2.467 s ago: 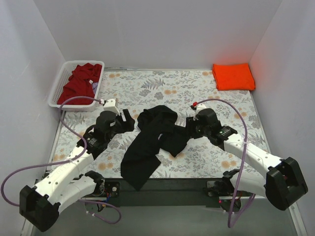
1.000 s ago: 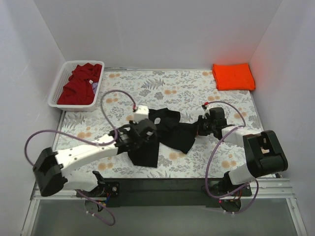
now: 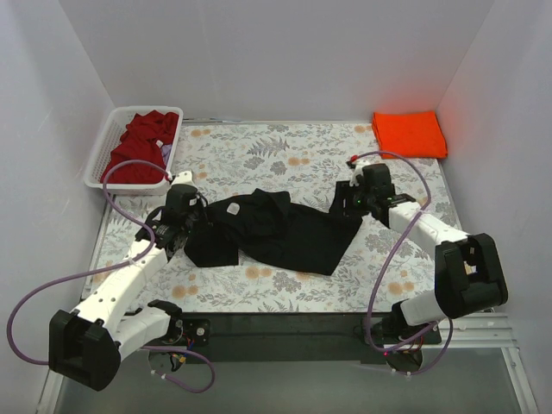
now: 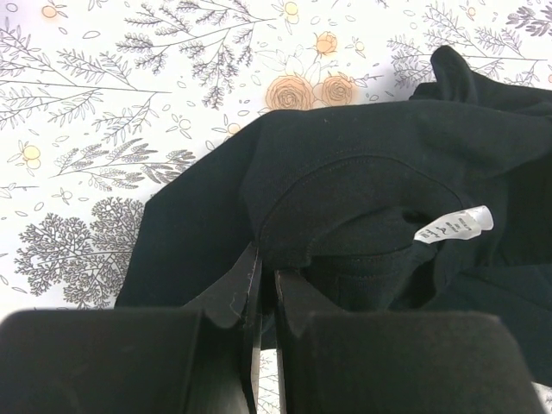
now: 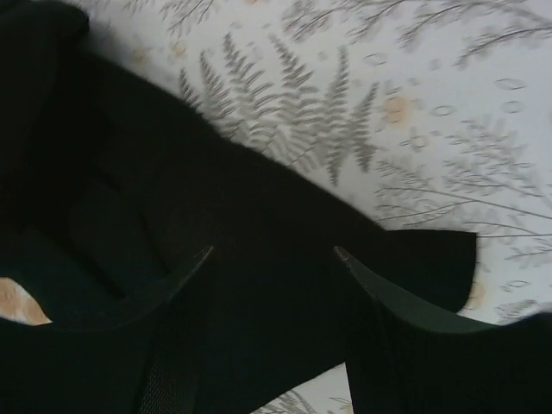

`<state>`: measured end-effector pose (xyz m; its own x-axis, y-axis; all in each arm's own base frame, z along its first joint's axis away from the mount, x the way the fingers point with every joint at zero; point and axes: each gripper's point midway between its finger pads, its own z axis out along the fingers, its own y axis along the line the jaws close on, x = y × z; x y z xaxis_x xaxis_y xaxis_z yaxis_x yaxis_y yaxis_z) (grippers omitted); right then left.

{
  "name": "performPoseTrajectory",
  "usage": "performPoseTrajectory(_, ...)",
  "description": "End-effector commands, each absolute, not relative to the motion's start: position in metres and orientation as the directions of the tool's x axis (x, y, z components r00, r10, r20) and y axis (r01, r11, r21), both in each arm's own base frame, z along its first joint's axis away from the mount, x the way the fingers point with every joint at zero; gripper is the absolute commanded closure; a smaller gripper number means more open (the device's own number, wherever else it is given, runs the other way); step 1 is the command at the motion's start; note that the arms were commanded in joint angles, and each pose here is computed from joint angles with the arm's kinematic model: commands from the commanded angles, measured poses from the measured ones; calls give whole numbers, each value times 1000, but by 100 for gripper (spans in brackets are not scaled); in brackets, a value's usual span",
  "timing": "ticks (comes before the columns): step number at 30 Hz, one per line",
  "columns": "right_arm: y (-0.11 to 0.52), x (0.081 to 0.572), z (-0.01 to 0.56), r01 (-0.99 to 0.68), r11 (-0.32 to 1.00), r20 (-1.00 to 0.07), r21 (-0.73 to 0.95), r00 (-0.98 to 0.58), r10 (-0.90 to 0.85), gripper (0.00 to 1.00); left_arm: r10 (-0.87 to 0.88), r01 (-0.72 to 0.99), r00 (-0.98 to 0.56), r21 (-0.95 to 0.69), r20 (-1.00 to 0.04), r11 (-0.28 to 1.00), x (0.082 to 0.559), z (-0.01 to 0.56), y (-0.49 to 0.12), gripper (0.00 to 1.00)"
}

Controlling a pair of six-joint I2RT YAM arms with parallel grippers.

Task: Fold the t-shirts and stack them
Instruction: Flatten the tshirt out

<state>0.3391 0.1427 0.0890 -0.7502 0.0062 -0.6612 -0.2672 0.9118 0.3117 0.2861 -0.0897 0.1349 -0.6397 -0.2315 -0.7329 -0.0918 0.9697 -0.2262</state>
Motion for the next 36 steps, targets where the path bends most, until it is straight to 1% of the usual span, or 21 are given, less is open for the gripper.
performPoseTrajectory(1, 188, 318, 79, -388, 859, -665, 335, -743, -76, 38, -255, -119, -578, -229, -775, 966, 290, 147, -81, 97)
performPoseTrajectory(4, 214, 300, 62, -448, 835, -638, 320, -754, -160, 38, -272, -150, -543, -227, -795, 962, 290, 145, -74, 96)
performPoseTrajectory(6, 220, 291, 47, -459, 839, -613, 292, -763, -204, 38, -285, -170, -516, -230, -808, 958, 291, 147, -69, 95)
performPoseTrajectory(8, 217, 288, 35, -445, 852, -591, 277, -778, -214, 38, -288, -182, -517, -225, -806, 957, 289, 143, -67, 92)
performPoseTrajectory(10, 201, 290, 19, -397, 893, -567, 213, -795, -218, 39, -288, -189, -510, -221, -811, 957, 290, 143, -65, 87)
performPoseTrajectory(11, 193, 290, 10, -388, 904, -552, 179, -800, -234, 39, -289, -190, -505, -222, -814, 956, 291, 143, -65, 81)
performPoseTrajectory(12, 178, 298, 6, -345, 929, -547, 134, -807, -221, 39, -288, -187, -503, -222, -815, 957, 291, 143, -65, 78)
performPoseTrajectory(13, 170, 301, 2, -322, 939, -535, 121, -818, -211, 39, -285, -183, -505, -221, -815, 958, 291, 143, -66, 74)
performPoseTrajectory(14, 160, 302, -5, -298, 948, -511, 111, -836, -202, 39, -282, -172, -512, -224, -812, 959, 290, 141, -68, 66)
performPoseTrajectory(16, 134, 313, -8, -220, 970, -494, 101, -858, -143, 39, -276, -155, -520, -228, -809, 961, 291, 139, -71, 59)
performPoseTrajectory(18, 109, 324, -12, -149, 985, -485, 86, -870, -89, 39, -272, -148, -526, -228, -806, 962, 291, 137, -73, 54)
performPoseTrajectory(22, 81, 354, -2, -75, 995, -511, 62, -859, -32, 39, -260, -128, -555, -228, -790, 965, 293, 131, -78, 51)
performPoseTrajectory(23, 74, 362, 3, -61, 997, -519, 51, -854, -26, 39, -252, -110, -574, -232, -779, 966, 293, 127, -83, 45)
performPoseTrajectory(24, 71, 361, 1, -53, 997, -513, 47, -858, -22, 39, -244, -89, -584, -238, -774, 967, 292, 126, -86, 43)
performPoseTrajectory(26, 72, 371, 11, -57, 997, -534, 50, -846, -21, 39, -221, -32, -601, -253, -768, 967, 291, 126, -96, 37)
performPoseTrajectory(27, 73, 373, 14, -63, 997, -537, 53, -843, -25, 39, -191, 50, -618, -281, -763, 959, 288, 124, -110, 34)
performPoseTrajectory(28, 76, 373, 17, -75, 995, -541, 70, -841, -25, 39, -175, 91, -624, -293, -762, 952, 286, 125, -116, 30)
performPoseTrajectory(30, 85, 372, 25, -106, 989, -553, 107, -833, -29, 39, -141, 201, -636, -339, -759, 919, 279, 126, -135, 29)
performPoseTrajectory(32, 89, 371, 37, -119, 985, -578, 124, -815, -25, 39, -113, 258, -645, -355, -756, 899, 275, 125, -145, 29)
performPoseTrajectory(34, 92, 363, 41, -131, 983, -587, 126, -809, -33, 39, -64, 327, -649, -354, -758, 876, 271, 128, -159, 28)
performPoseTrajectory(36, 103, 354, 51, -179, 972, -606, 154, -794, -50, 38, 0, 390, -643, -327, -766, 861, 264, 128, -175, 28)
